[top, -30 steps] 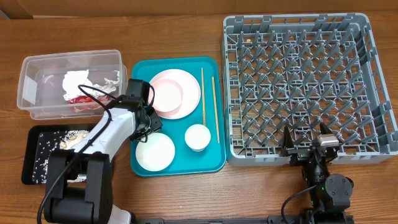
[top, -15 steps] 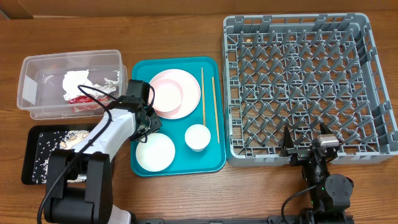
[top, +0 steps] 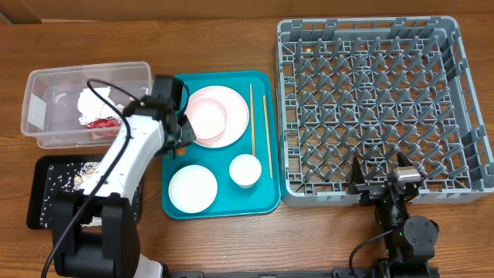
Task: Sort waste into correct bins and load items into the dishwasher
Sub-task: 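Carry the carrot left and release it onto the black tray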
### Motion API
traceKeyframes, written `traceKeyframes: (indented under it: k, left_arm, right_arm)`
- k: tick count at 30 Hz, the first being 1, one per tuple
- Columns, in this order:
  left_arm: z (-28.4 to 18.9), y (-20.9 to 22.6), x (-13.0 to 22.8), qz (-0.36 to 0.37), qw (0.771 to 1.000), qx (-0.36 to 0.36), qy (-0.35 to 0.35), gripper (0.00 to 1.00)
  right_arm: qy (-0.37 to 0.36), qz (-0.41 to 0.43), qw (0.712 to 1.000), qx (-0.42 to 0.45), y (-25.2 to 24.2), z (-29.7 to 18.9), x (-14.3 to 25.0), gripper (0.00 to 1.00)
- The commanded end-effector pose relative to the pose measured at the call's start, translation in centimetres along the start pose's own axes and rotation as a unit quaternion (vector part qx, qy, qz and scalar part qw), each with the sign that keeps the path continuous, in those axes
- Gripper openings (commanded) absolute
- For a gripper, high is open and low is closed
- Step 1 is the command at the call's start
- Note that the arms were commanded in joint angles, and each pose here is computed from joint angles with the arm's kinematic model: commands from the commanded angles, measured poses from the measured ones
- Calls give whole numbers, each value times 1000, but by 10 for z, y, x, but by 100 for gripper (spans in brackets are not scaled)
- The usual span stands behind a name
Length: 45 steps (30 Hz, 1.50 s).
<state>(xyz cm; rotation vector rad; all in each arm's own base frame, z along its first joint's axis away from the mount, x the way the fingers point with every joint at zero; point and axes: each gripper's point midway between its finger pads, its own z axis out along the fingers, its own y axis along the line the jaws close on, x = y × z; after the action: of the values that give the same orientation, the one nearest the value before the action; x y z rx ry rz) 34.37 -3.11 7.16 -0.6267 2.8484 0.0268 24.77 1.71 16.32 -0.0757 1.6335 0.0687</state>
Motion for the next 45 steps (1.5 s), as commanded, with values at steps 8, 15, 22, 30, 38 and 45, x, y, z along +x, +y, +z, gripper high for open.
traceKeyframes:
  k: [8, 15, 22, 30, 38, 45]
  left_arm:
    - [-68, -4, -36, 16, 999, -6, -40, 15]
    - [-99, 10, -40, -14, 998, -10, -59, 15]
    - [-119, 59, -51, -90, 993, -21, -75, 14]
    - [-118, 141, -48, -239, 968, -64, -47, 8]
    - [-105, 187, -35, -322, 942, -89, -25, 4]
    - [-65, 205, -11, -364, 925, -105, 4, 4]
  right_arm:
    - [-1, -5, 1000, 1, 0, 0, 2, 100]
    - [-1, -5, 1000, 1, 0, 0, 2, 100]
    - [-1, -5, 1000, 1, 0, 0, 2, 100]
    - [-1, -5, 1000, 1, 0, 0, 2, 100]
    - [-1, -5, 1000, 1, 0, 0, 2, 100]
    - [-1, -5, 1000, 1, 0, 0, 2, 100]
